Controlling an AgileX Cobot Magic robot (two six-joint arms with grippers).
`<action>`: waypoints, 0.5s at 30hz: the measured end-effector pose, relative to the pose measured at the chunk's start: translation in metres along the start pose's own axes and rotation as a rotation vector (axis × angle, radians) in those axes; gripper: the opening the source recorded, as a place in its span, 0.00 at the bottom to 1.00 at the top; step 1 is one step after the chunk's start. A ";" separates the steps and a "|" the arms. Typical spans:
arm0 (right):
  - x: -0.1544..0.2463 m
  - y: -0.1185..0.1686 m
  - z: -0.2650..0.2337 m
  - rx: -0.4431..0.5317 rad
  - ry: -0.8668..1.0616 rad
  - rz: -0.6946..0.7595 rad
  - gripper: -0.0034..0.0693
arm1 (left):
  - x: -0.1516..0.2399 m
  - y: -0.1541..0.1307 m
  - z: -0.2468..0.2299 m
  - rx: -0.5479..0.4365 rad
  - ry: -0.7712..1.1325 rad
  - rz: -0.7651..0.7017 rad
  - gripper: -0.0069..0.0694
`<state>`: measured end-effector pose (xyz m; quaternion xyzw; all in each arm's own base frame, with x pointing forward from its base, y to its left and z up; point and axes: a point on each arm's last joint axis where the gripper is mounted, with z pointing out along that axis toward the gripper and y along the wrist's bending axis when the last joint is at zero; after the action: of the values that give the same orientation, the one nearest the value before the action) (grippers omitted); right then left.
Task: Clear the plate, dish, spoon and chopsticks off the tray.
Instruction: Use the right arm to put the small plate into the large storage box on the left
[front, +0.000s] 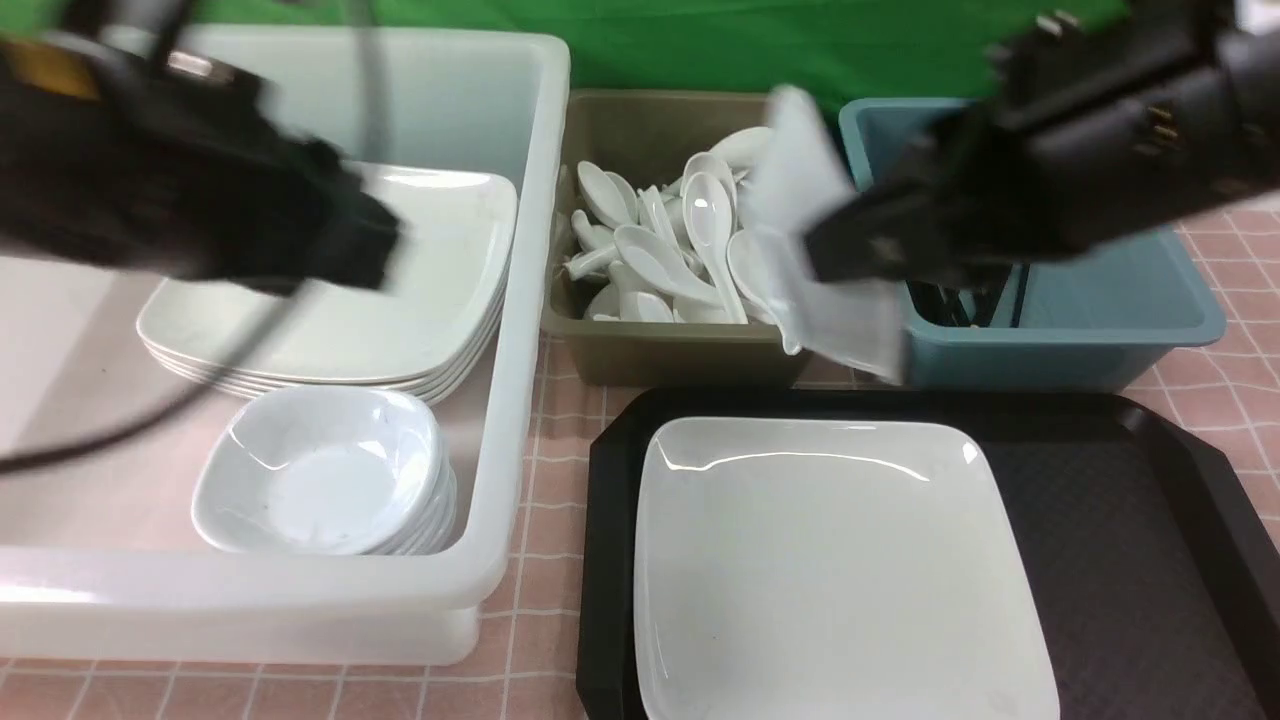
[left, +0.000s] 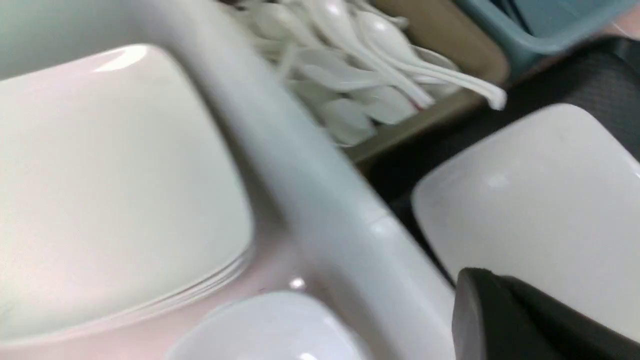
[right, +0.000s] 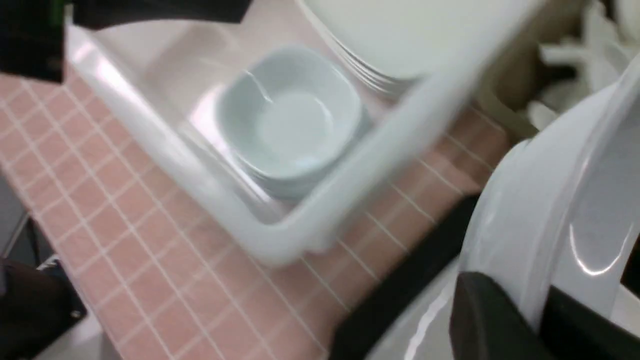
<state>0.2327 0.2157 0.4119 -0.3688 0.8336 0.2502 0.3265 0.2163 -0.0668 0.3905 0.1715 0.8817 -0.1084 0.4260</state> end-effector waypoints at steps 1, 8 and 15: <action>-0.006 0.007 0.012 -0.023 0.002 -0.030 0.15 | 0.002 0.008 -0.009 -0.035 -0.002 -0.033 0.09; -0.036 0.064 0.111 -0.123 -0.001 -0.244 0.15 | 0.041 0.045 -0.068 -0.269 0.021 -0.260 0.09; -0.025 0.064 0.203 -0.112 0.095 -0.287 0.15 | 0.070 0.035 -0.079 -0.273 0.008 -0.340 0.09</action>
<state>0.2687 0.3994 0.3071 -0.5131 0.7717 0.2293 0.2979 0.1337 0.0070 0.3823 -0.0386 0.9061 -0.0577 0.4173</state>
